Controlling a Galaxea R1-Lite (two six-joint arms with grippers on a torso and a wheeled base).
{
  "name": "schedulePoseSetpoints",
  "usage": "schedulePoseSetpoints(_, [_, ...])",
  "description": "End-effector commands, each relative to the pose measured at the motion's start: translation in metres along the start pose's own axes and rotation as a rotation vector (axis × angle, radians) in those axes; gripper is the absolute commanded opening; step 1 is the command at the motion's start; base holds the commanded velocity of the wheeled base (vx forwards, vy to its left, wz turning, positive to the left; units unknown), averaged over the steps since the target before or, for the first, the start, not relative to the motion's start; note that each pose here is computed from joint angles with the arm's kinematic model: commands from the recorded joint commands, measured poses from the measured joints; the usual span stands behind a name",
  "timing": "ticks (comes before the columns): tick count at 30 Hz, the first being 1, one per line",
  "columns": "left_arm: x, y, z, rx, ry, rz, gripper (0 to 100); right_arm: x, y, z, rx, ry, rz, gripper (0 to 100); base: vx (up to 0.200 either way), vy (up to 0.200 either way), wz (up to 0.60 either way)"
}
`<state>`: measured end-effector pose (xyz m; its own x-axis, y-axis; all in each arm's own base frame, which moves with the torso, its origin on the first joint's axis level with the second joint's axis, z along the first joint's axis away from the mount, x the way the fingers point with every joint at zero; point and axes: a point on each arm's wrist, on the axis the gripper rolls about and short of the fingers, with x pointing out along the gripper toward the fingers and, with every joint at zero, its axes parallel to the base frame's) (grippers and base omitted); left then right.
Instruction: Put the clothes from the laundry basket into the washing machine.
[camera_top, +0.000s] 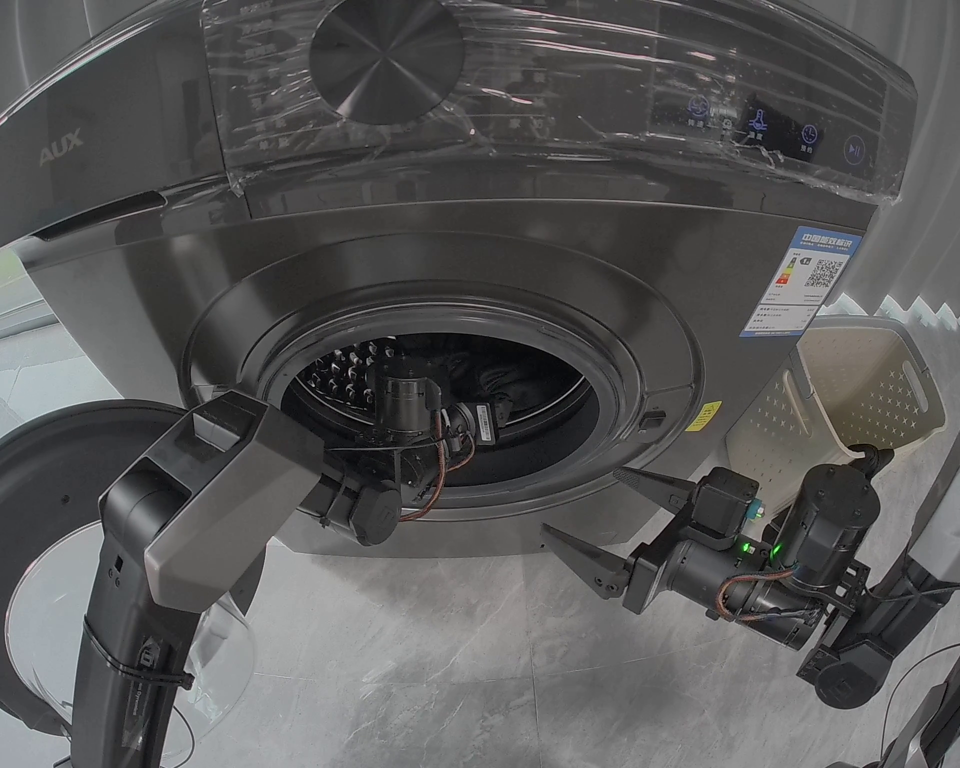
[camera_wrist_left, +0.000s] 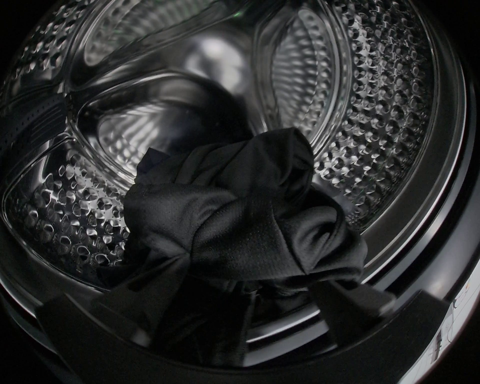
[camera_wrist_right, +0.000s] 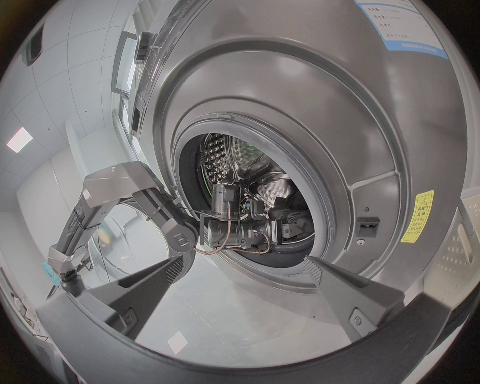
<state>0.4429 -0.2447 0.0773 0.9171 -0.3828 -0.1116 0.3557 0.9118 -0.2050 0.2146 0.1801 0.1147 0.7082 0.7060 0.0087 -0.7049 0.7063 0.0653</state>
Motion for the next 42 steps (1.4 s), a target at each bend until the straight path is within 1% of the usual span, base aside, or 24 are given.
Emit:
schedulePoseSetpoints(1, [0.011, 0.015, -0.019, 0.002, 0.025, 0.026, 0, 0.001, 0.0, -0.001, 0.0, 0.003, 0.001, 100, 0.0, 0.0, 0.0])
schedulePoseSetpoints(7, [0.024, 0.014, -0.013, -0.008, -0.027, 0.021, 0, 0.002, 0.0, 0.0, 0.0, -0.002, 0.002, 100, 0.0, 0.0, 0.0])
schedulePoseSetpoints(9, [0.03, 0.012, 0.005, -0.025, -0.103, 0.024, 0, 0.002, 0.001, 0.0, 0.001, -0.005, 0.005, 100, 0.0, 0.0, 0.0])
schedulePoseSetpoints(10, [0.033, 0.011, 0.009, -0.03, -0.135, 0.027, 0, 0.002, 0.001, 0.0, 0.001, -0.005, 0.003, 100, 0.0, 0.0, 0.0])
schedulePoseSetpoints(11, [0.034, 0.011, 0.011, -0.033, -0.146, 0.028, 0, 0.002, 0.001, 0.0, 0.001, -0.005, 0.005, 100, 0.0, 0.0, 0.0])
schedulePoseSetpoints(12, [0.038, 0.009, 0.025, -0.054, -0.224, 0.04, 0, 0.002, 0.001, 0.001, 0.001, -0.006, 0.005, 100, 0.0, 0.0, 0.0])
schedulePoseSetpoints(14, [0.041, 0.007, 0.04, -0.081, -0.314, 0.048, 0, 0.002, 0.001, 0.001, 0.001, -0.006, 0.005, 100, 0.0, 0.0, 0.0])
schedulePoseSetpoints(15, [0.042, 0.008, 0.041, -0.084, -0.332, 0.056, 0, 0.002, 0.001, 0.001, 0.001, -0.006, 0.005, 100, 0.0, 0.0, 0.0])
schedulePoseSetpoints(17, [0.041, 0.014, 0.046, -0.089, -0.353, 0.071, 0, 0.002, 0.001, 0.001, 0.001, -0.006, 0.005, 100, 0.0, 0.0, 0.0])
schedulePoseSetpoints(20, [0.039, 0.014, 0.052, -0.092, -0.386, 0.067, 0, 0.002, 0.001, 0.0, 0.001, -0.005, 0.005, 100, 0.0, 0.0, 0.0])
schedulePoseSetpoints(25, [0.04, 0.018, 0.052, -0.094, -0.403, 0.07, 0, 0.002, 0.001, 0.0, 0.006, -0.005, 0.007, 100, 0.0, 0.0, 0.0])
schedulePoseSetpoints(33, [0.04, 0.019, 0.05, -0.085, -0.4, 0.076, 0, 0.003, 0.001, 0.0, 0.005, -0.009, 0.007, 100, 0.0, 0.0, 0.0])
schedulePoseSetpoints(34, [0.041, 0.019, 0.049, -0.084, -0.397, 0.077, 100, 0.003, 0.001, 0.0, 0.005, -0.009, 0.005, 100, 0.0, 0.0, 0.0])
schedulePoseSetpoints(37, [0.039, 0.019, 0.053, -0.086, -0.402, 0.078, 100, 0.003, 0.001, 0.0, 0.007, -0.009, 0.005, 100, 0.0, 0.0, 0.0])
schedulePoseSetpoints(39, [0.036, 0.014, 0.06, -0.088, -0.411, 0.081, 100, 0.002, 0.001, 0.0, 0.007, -0.008, 0.005, 100, 0.0, 0.0, 0.0])
schedulePoseSetpoints(41, [0.026, 0.01, 0.066, -0.085, -0.386, 0.091, 100, 0.002, 0.001, 0.0, 0.007, -0.005, 0.005, 100, 0.0, 0.0, 0.0])
schedulePoseSetpoints(42, [0.018, 0.005, 0.066, -0.079, -0.353, 0.086, 100, 0.002, 0.001, -0.001, 0.006, -0.003, 0.005, 100, 0.0, 0.0, 0.0])
